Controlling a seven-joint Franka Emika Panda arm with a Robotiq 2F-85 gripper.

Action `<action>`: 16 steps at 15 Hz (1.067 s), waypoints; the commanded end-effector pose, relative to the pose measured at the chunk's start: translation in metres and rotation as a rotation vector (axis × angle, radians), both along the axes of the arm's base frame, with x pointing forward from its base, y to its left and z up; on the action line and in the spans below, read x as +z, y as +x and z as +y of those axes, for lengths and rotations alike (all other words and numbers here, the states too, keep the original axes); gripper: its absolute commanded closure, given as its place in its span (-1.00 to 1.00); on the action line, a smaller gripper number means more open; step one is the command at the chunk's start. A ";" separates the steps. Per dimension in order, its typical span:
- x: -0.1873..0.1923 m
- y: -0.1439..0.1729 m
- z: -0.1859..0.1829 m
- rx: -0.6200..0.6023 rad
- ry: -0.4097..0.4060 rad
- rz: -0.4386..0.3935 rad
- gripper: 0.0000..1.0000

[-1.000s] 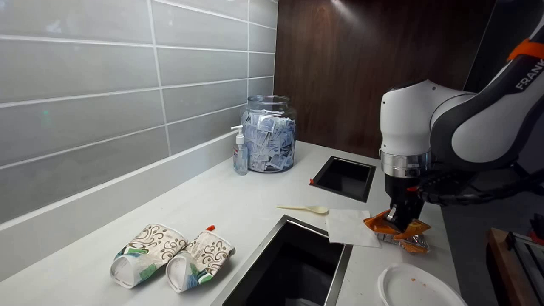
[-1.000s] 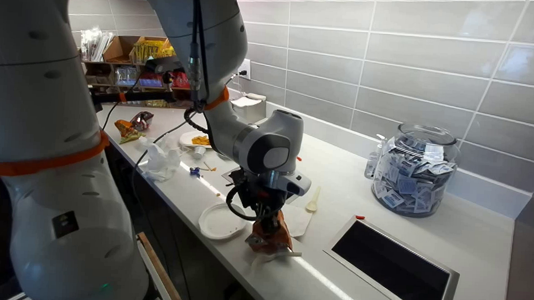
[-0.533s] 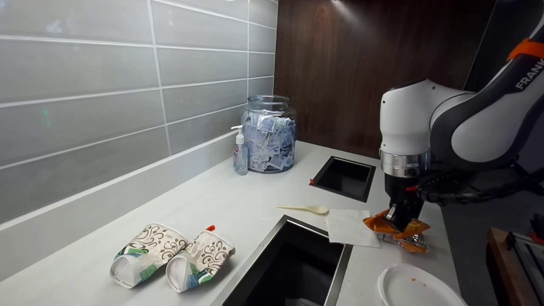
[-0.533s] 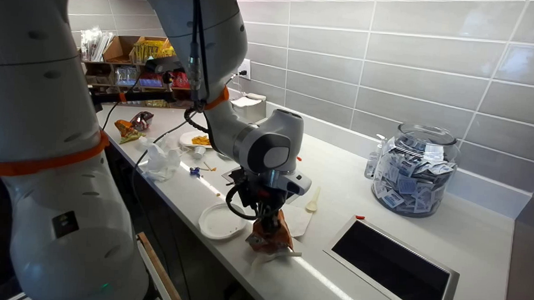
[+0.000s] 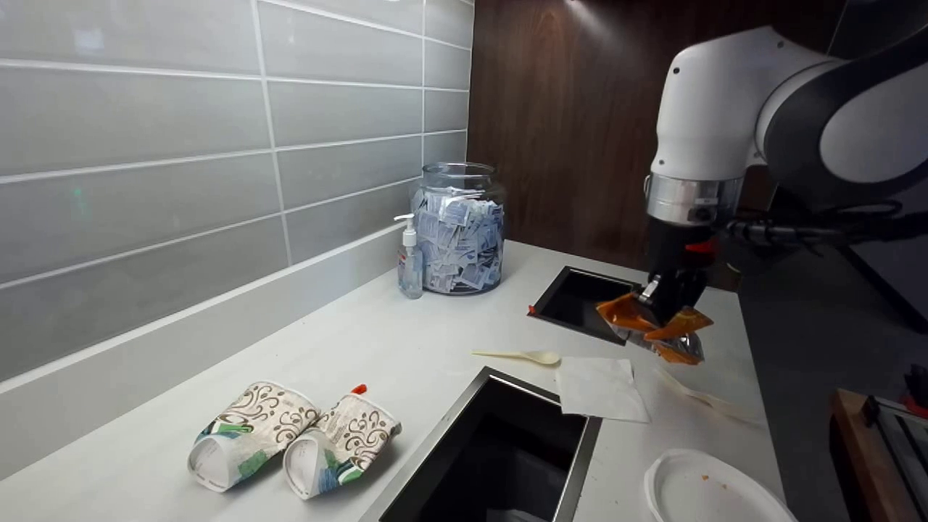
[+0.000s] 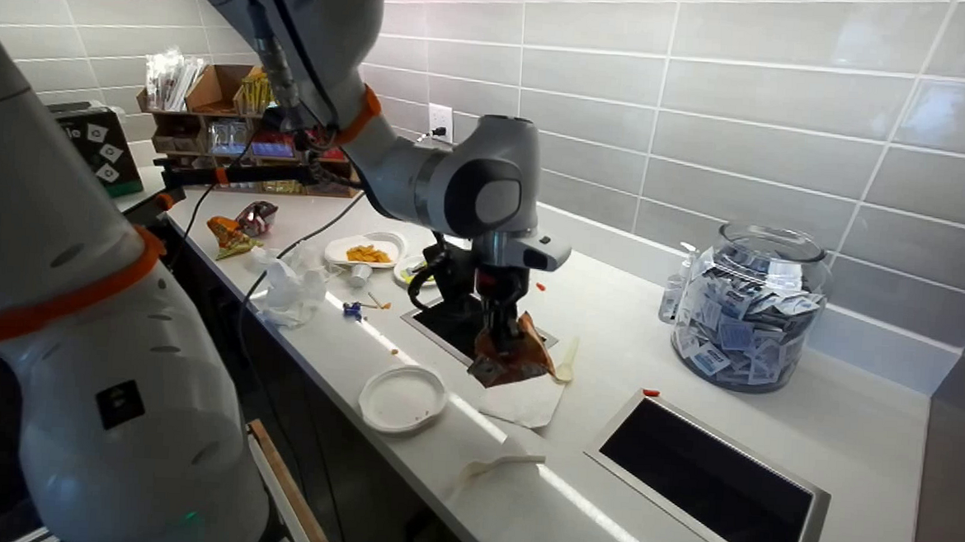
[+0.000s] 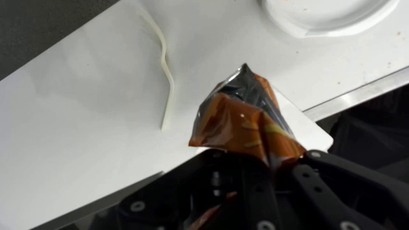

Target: Put the orange packet inside the trash chute.

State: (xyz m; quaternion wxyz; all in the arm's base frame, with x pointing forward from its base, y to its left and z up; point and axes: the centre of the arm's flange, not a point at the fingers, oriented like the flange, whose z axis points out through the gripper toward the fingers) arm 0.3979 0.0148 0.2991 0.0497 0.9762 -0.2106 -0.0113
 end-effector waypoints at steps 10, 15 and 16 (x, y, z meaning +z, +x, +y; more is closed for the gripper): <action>0.055 0.010 0.035 0.058 -0.014 -0.071 1.00; 0.031 0.035 0.089 0.198 0.060 -0.103 1.00; 0.027 0.040 0.100 0.232 0.085 -0.112 1.00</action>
